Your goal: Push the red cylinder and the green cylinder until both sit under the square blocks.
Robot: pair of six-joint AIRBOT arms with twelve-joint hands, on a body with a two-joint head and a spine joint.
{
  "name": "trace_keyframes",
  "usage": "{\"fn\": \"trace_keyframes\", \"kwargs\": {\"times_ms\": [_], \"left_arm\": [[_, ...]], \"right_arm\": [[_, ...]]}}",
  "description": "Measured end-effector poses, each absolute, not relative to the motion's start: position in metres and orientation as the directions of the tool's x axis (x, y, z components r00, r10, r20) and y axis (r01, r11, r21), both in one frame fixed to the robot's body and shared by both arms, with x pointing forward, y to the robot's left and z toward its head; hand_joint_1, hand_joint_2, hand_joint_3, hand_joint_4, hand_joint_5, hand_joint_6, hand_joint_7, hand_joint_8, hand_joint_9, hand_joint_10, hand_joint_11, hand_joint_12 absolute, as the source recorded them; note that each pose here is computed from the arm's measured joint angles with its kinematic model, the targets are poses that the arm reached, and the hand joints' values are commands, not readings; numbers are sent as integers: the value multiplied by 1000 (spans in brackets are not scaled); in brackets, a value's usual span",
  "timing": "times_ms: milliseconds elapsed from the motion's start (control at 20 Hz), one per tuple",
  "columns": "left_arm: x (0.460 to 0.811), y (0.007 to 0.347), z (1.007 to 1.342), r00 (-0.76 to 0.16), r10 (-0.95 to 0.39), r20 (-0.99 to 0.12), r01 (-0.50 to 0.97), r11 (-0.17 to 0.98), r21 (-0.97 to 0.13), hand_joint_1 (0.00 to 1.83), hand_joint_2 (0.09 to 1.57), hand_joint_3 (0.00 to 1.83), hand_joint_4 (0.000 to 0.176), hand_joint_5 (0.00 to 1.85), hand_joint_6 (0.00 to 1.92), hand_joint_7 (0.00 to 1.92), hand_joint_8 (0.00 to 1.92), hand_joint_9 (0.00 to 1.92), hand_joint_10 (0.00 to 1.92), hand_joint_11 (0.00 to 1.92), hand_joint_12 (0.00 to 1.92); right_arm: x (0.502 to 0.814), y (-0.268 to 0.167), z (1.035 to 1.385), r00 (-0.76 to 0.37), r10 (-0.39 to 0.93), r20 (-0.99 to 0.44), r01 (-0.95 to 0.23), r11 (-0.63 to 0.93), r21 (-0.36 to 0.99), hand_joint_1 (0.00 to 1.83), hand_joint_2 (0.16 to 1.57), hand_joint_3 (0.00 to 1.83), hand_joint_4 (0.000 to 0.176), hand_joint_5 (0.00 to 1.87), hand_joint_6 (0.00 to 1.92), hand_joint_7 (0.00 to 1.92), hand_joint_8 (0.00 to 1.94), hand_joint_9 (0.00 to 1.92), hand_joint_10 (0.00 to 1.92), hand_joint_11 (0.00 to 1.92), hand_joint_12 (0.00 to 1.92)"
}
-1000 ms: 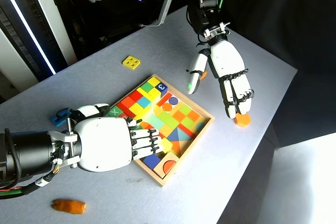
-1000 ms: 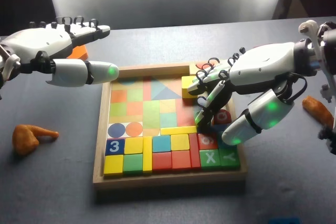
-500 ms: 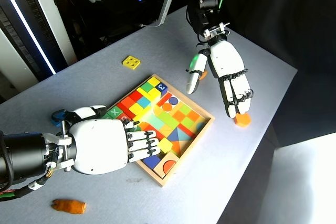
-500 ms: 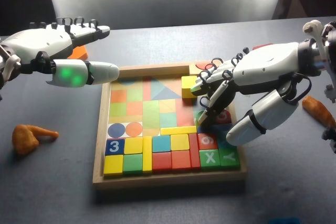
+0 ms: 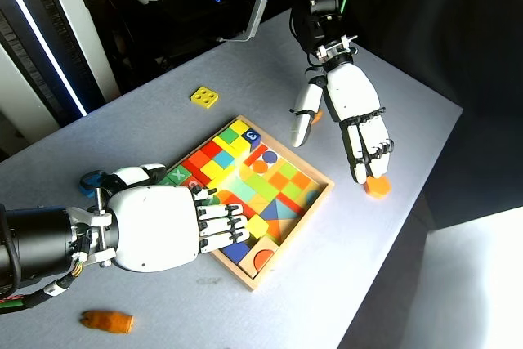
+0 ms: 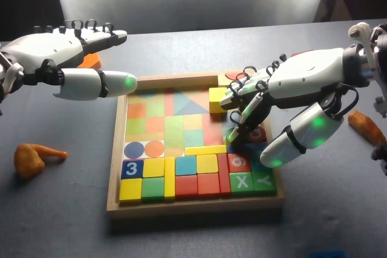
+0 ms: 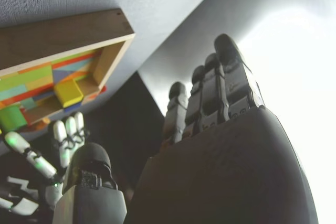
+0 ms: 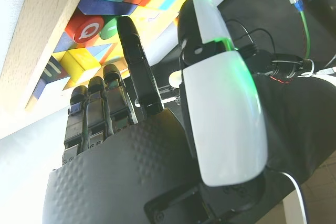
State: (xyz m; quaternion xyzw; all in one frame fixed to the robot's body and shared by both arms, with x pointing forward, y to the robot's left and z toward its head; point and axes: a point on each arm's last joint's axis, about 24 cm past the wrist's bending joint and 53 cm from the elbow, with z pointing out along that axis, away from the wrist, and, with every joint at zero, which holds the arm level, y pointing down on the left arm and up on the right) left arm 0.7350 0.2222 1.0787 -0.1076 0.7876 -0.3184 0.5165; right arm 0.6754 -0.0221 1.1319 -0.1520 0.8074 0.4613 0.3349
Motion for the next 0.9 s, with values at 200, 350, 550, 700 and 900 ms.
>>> {"fn": "trace_keyframes", "kwargs": {"times_ms": [200,350,550,700,900], "left_arm": [[735,223,1078,-444,-500,-743,157,773,-614,0,1058,0,136,39,0,9,2,20,4,0,383],[735,223,1078,-443,-501,-744,157,774,-614,0,1047,0,121,33,0,5,1,16,2,0,369],[733,225,1076,-446,-505,-739,148,773,-617,0,1111,10,138,37,1,2,1,21,3,0,432],[731,225,1080,-436,-516,-737,156,764,-626,0,1113,0,133,35,0,8,1,28,3,0,451],[724,229,1087,-422,-530,-735,166,752,-638,0,1096,0,128,18,0,0,0,12,0,0,410]], "right_arm": [[679,-21,1145,-708,80,-701,-574,513,639,281,1103,1,129,596,0,62,2,0,0,15,33],[682,-19,1158,-700,116,-705,-577,490,653,229,1106,2,128,516,0,37,0,0,0,0,4],[680,-24,1170,-685,146,-714,-587,470,659,254,1098,0,103,374,0,66,8,0,0,24,13],[683,-28,1178,-670,174,-722,-590,465,660,294,1102,0,56,255,0,75,7,0,0,13,12],[680,-29,1194,-654,221,-723,-600,430,674,307,1109,2,33,99,1,26,3,0,0,11,5]]}}
